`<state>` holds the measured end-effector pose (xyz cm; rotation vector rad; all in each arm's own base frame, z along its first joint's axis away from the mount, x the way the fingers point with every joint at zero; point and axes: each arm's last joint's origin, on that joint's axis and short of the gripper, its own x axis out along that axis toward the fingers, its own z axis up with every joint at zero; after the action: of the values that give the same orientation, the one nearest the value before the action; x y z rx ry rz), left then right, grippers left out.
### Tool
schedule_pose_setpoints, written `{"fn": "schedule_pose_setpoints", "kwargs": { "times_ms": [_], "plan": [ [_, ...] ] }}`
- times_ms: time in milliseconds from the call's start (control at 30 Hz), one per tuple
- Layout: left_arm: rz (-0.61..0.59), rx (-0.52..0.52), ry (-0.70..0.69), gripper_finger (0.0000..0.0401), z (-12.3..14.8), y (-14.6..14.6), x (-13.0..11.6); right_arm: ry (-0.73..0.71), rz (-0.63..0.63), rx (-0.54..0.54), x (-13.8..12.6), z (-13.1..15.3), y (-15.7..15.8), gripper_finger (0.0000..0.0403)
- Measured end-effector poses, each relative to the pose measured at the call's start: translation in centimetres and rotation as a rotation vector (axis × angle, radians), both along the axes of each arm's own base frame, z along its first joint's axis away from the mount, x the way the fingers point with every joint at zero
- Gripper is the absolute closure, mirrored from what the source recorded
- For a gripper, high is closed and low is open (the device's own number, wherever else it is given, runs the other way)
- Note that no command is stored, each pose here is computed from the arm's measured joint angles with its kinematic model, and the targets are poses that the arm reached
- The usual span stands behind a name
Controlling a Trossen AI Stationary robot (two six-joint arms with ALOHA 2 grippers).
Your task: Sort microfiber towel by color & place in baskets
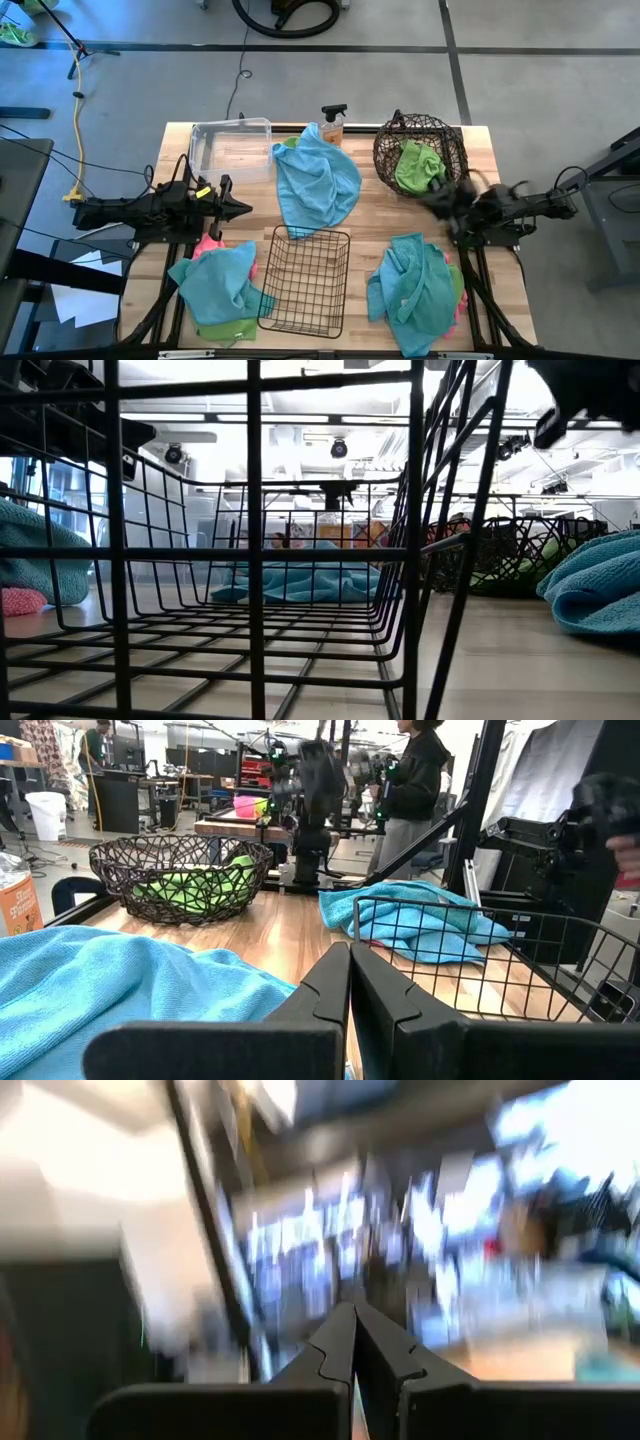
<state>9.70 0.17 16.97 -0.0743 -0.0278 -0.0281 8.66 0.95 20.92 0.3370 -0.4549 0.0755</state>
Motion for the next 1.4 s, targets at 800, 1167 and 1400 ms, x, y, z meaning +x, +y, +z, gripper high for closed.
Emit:
{"fn": "schedule_pose_setpoints", "kwargs": {
  "times_ms": [800, 1167, 1400],
  "plan": [
    [0.000, 0.000, 0.000, 0.0401, 0.0, 0.0, 0.0, 0.487, -0.422, 0.309, 13.3, 8.7, -2.3, 0.0278],
    [0.000, 0.000, 0.000, 0.0401, 0.0, 0.0, 0.0, 0.886, -0.420, 0.608, 24.8, 7.2, -9.1, 0.0127],
    [0.000, 0.000, 0.000, 0.0401, 0.0, 0.0, 0.0, 1.137, -0.506, 0.644, 29.0, 5.7, -11.7, 0.0119]
  ]
}}
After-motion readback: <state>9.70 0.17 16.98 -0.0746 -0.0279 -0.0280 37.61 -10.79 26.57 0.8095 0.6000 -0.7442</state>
